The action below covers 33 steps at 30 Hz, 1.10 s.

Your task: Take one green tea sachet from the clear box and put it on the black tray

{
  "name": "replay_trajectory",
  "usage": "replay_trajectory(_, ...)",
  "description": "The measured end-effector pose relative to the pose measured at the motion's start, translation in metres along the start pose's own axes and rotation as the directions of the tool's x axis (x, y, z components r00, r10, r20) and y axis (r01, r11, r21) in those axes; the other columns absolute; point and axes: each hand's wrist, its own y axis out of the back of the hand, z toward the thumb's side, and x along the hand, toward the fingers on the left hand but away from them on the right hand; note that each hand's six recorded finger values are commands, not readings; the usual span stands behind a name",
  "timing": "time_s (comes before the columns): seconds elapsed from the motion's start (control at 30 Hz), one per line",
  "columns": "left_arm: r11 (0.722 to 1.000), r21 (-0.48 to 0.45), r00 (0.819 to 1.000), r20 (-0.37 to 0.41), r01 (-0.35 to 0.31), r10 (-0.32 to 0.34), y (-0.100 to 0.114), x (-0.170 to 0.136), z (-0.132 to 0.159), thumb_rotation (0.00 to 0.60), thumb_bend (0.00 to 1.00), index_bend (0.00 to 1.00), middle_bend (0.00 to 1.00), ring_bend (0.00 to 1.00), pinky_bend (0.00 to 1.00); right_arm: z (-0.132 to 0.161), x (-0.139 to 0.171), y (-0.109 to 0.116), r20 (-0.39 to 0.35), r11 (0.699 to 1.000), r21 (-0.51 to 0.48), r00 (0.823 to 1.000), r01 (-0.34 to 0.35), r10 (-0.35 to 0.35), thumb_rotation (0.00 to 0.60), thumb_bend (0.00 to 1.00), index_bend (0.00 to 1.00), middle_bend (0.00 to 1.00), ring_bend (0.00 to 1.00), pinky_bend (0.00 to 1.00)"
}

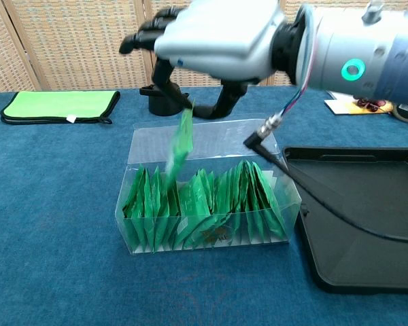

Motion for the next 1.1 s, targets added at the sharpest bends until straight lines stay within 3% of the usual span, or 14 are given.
replay_trajectory(0.33,1.000,0.009,1.000,0.004,-0.001,0.001,-0.001,0.000,0.002,0.600,0.09,0.00,0.00,0.00,0.00,-0.053,0.030,0.037,0.102,0.995,0.094,0.994,0.020,-0.030,0.600,0.57,0.67,0.12,0.00,0.01)
replay_trajectory(0.5,1.000,0.013,1.000,0.007,-0.001,0.001,-0.002,-0.001,0.003,0.600,0.09,0.00,0.00,0.00,0.00,-0.083,0.058,0.033,0.178,0.994,0.108,0.984,-0.020,0.000,0.600,0.57,0.67,0.12,0.00,0.02)
replay_trajectory(0.7,1.000,0.015,1.000,0.007,-0.001,0.001,-0.003,-0.003,0.004,0.600,0.09,0.00,0.00,0.00,0.00,-0.117,0.096,0.002,0.269,0.992,0.077,0.960,-0.102,0.078,0.600,0.57,0.67,0.12,0.00,0.02)
replay_trajectory(0.87,1.000,0.016,1.000,0.006,0.000,0.000,-0.003,-0.003,0.004,0.600,0.09,0.00,0.00,0.00,0.00,-0.150,0.138,-0.039,0.357,0.981,0.047,0.920,-0.188,0.160,0.600,0.57,0.67,0.12,0.00,0.02)
replay_trajectory(1.0,1.000,0.015,1.000,0.005,0.000,0.000,-0.003,-0.003,0.005,0.600,0.09,0.00,0.00,0.00,0.00,-0.163,0.169,-0.069,0.393,0.972,-0.003,0.893,-0.236,0.218,0.600,0.57,0.67,0.13,0.00,0.02)
replay_trajectory(1.1,1.000,0.020,1.000,0.003,0.001,-0.001,-0.004,-0.003,0.005,0.600,0.09,0.00,0.00,0.00,0.00,-0.166,0.191,-0.089,0.396,0.965,-0.030,0.883,-0.262,0.252,0.600,0.57,0.67,0.13,0.00,0.02)
